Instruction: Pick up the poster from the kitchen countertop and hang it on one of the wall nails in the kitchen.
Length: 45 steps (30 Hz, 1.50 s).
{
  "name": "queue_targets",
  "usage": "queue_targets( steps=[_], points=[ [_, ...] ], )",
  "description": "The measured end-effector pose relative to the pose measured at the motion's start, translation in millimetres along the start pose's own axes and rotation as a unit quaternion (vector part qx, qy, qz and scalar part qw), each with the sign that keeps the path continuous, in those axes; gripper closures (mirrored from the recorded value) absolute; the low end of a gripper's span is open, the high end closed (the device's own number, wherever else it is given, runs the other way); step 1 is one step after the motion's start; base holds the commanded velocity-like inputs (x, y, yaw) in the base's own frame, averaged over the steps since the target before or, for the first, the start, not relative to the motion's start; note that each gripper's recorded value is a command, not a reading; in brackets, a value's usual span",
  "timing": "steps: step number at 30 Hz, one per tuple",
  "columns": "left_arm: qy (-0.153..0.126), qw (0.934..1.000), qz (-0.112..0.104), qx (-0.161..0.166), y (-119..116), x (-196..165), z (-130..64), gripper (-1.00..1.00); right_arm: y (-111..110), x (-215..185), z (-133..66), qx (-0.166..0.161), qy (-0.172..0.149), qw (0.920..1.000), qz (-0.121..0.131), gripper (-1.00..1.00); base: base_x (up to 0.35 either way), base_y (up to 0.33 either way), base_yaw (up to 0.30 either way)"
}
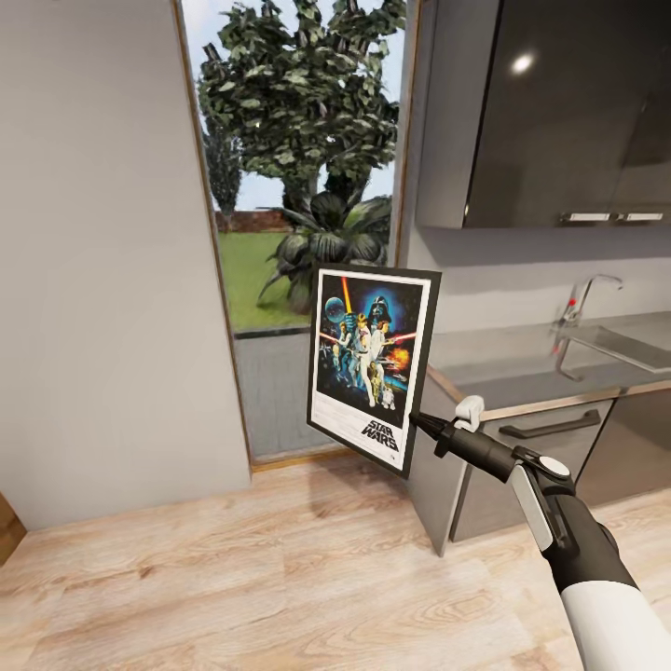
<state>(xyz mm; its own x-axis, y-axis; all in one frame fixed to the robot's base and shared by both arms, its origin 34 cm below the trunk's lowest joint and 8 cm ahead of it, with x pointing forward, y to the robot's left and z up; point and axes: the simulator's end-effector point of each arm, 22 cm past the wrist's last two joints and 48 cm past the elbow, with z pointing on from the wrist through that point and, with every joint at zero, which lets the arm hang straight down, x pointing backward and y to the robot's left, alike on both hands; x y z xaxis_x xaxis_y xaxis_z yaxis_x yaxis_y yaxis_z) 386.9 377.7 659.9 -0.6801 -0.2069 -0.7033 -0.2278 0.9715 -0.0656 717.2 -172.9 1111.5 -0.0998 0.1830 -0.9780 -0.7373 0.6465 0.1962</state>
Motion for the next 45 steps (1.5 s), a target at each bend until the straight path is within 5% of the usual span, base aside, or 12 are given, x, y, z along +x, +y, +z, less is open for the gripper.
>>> queue_targets(
  steps=[45],
  points=[
    [0.002,1.0,0.0,0.0,0,-23,-41.5,-1.0,18,-43,-5.1,0.001,0.002,1.0,0.001,1.0,0.0,0.0,0.0]
  ],
)
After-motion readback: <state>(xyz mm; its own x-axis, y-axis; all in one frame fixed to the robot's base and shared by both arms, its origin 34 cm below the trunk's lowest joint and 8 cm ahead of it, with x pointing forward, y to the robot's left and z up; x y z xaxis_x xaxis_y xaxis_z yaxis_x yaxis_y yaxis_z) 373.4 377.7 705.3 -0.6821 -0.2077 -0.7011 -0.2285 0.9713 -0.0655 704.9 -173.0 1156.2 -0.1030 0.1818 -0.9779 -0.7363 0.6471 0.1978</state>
